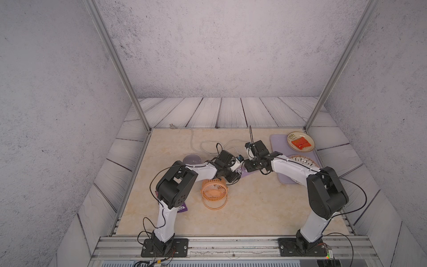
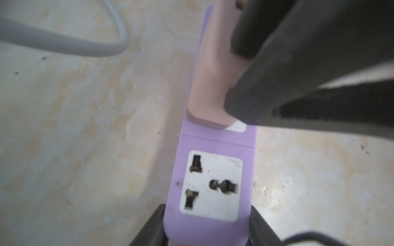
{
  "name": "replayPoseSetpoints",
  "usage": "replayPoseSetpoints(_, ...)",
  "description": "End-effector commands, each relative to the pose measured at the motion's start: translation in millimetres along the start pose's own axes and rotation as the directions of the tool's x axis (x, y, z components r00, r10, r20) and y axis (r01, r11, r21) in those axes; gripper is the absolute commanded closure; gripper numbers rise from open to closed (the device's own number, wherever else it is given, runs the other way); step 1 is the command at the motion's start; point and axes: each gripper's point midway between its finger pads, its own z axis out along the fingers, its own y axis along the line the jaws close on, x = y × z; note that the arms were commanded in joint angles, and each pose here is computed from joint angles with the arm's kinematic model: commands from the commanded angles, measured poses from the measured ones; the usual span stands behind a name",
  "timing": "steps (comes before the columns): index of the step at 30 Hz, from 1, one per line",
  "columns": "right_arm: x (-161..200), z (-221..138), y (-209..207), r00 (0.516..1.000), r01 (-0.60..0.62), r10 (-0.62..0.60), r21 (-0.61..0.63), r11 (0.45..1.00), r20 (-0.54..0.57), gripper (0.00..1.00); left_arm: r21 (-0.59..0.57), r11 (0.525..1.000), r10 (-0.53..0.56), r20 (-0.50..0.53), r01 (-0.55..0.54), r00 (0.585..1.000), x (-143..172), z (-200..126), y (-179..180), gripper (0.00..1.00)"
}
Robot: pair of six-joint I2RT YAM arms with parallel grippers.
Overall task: Unplug the desk fan from the power strip
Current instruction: Remove the plug from the socket.
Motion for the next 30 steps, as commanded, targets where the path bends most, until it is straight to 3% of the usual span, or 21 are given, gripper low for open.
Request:
replayPoseSetpoints(1,-35.2,-6.2,23.9,0.989,0.021,-0.013,-0.054,0.998,0.149,0.52,0.101,0.991,0.088,-0.062,-0.082,0.994,16.2,6.5,-35.4,1.00)
replayPoseSetpoints(7,-37.7,-13.4,17.2,0.978,-0.002,0.017,-0.069,0.998,0.208,0.43,0.099,0.992,0.089,-0.058,-0.083,0.994,15.0,4.9,-35.3,1.00)
replayPoseSetpoints(15,-38.0,-12.7,20.3,0.971,0.000,0.031,-0.128,0.992,0.236,0.42,0.101,0.991,0.091,-0.057,-0.085,0.994,14.8,3.8,-36.0,1.00)
replayPoseSetpoints(30,-33.1,-8.9,12.3,0.973,0.010,0.014,-0.102,0.995,0.231,0.55,0.101,0.991,0.090,-0.061,-0.083,0.994,16.3,5.3,-35.7,1.00)
